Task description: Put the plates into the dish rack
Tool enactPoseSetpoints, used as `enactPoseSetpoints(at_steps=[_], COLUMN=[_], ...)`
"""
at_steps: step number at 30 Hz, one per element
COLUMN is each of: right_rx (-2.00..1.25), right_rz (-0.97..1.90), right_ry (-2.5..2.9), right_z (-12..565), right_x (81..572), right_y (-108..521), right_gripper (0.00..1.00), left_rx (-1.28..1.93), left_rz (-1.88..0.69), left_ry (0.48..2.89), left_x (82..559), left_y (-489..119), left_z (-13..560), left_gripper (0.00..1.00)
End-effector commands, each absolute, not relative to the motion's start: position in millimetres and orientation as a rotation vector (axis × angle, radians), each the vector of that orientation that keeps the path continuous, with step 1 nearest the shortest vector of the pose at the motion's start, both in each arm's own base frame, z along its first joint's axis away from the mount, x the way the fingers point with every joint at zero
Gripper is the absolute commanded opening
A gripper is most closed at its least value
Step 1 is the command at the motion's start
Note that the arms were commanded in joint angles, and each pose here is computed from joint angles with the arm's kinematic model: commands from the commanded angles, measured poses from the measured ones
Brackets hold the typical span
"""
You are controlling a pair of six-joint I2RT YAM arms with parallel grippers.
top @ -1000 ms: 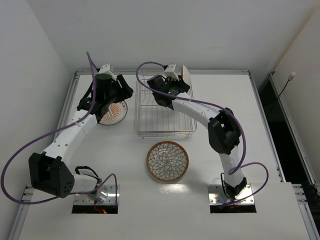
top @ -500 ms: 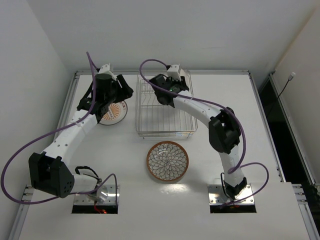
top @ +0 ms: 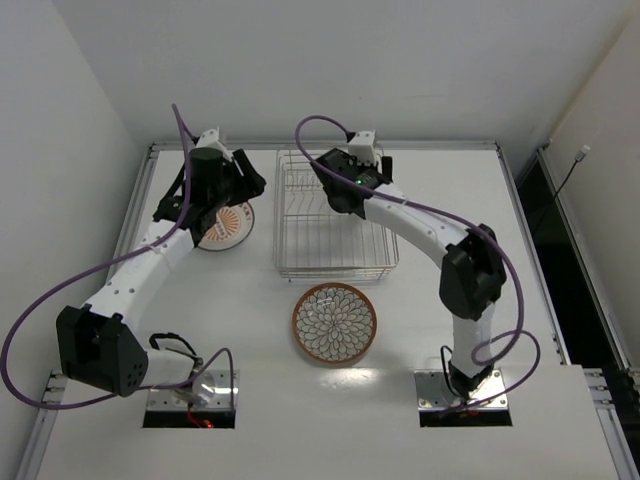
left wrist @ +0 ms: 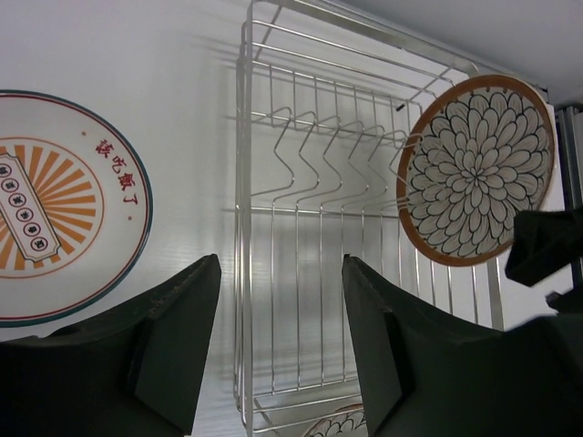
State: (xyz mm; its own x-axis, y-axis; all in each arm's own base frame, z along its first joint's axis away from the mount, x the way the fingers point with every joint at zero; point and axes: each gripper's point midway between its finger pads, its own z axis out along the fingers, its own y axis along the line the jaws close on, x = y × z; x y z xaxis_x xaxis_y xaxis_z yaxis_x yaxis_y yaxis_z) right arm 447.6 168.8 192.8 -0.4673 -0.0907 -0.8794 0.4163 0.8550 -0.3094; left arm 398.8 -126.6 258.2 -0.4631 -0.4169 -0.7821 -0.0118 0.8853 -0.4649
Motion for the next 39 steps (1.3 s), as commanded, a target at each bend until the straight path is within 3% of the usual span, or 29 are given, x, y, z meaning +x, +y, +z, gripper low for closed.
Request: enactPoseSetpoints(at_steps=[1, 7, 12, 25, 28, 34, 39], right_rx=[0.347, 0.242, 0.196, 0.161, 0.154, 0.16, 0.169], right_rz=[-0.434, -0.044, 0.069, 0.079, 0.077, 0.076, 0.058], right_ry=[1.896, 1.956, 1.941, 1.955, 1.951, 1.937, 1.936], right_z=[253, 233, 242, 246, 247, 251, 250], right_x=[427, 392, 392, 388, 383, 378, 377], right_y=[159, 184, 192, 193, 188, 180, 169], right_gripper=[0.7, 0.7, 0.74, 0.74, 0.74, 0.74, 0.74], left_rx=[-0.304, -0.352, -0.36, -0.428, -0.46, -0.424, -0.317], left_rz=[-0.49, -0.414, -0.375, -0.19, -0.164, 0.062, 0.034], left_ry=[1.947, 1.946, 1.969, 2.125, 2.154, 2.3, 2.469], left_x=[401, 406, 408, 418, 422, 435, 437], left_y=[-123, -111, -107, -91, -79, -49, -64], left_z=[274, 266, 256, 200, 189, 144, 102], left_gripper=[0.54, 0.54, 0.54, 0.54, 0.59, 0.61, 0.61])
